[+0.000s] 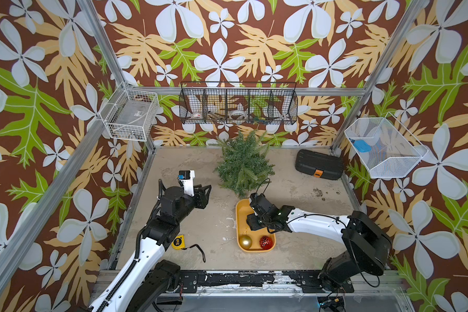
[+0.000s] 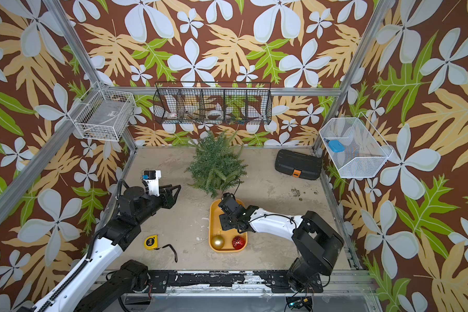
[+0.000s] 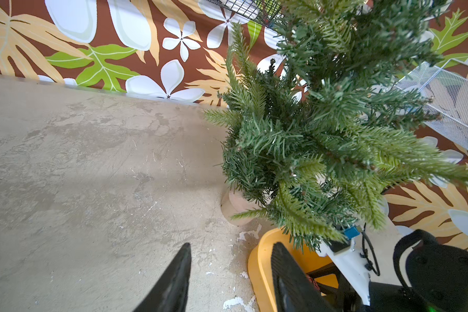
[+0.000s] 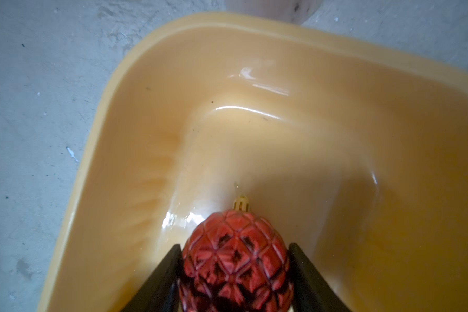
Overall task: Decorate the small christmas tree with ornaments
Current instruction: Pick up an ornament from the container, then hang an ornament on the christmas tree.
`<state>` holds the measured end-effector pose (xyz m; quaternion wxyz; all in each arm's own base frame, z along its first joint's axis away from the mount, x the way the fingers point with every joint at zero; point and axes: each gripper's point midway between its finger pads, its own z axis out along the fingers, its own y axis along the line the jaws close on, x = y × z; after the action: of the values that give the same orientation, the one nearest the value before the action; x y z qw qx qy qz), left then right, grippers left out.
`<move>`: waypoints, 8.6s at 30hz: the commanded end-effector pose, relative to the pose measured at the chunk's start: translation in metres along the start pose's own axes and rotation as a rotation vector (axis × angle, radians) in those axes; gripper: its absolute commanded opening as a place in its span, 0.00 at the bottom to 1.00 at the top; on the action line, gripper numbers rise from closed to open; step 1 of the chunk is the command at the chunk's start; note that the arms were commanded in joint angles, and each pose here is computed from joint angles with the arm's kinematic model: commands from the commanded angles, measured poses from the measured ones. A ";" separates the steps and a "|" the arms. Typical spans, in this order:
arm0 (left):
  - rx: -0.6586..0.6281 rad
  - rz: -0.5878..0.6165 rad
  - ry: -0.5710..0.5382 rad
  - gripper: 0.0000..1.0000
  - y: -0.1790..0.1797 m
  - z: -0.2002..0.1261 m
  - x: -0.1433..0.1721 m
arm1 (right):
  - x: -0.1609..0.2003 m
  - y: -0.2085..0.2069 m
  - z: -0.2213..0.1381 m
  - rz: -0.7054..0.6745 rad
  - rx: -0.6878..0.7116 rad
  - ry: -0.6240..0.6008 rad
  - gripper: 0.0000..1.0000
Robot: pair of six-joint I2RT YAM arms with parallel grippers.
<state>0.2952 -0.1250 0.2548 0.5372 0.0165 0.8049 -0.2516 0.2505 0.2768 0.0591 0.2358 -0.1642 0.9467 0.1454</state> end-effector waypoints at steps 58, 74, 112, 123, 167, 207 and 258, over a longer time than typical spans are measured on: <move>1.183 -0.030 0.136 0.80 -0.244 -0.127 -0.017 | -0.033 0.099 -0.321 -1.612 -0.297 -1.128 0.52; 1.182 -0.040 0.332 0.85 -0.291 -0.114 0.032 | -0.034 0.103 -0.318 -1.629 -0.309 -1.135 0.53; 1.187 -0.159 0.177 0.49 -0.289 -0.127 -0.008 | -0.039 0.120 -0.370 -1.440 -0.464 -1.429 0.74; 1.166 -0.175 0.162 0.49 -0.286 -0.125 -0.010 | -0.047 0.130 -0.367 -1.466 -0.489 -1.412 0.69; 0.274 0.301 -0.178 0.88 -0.161 -0.090 -0.078 | -0.126 0.076 -0.321 -1.048 -0.261 -1.150 0.52; 0.587 0.716 -0.493 0.73 -0.172 0.016 -0.213 | -0.288 0.022 -0.335 -0.818 -0.408 -1.066 0.49; 0.692 0.731 -0.267 0.00 -0.183 0.102 -0.172 | -0.311 0.011 -0.309 -0.891 -0.437 -1.033 0.47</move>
<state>0.3997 -0.2902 0.4400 0.6406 0.4408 0.5417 -0.3192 0.3815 0.2552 0.4758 0.6491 -0.4909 0.5048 0.2878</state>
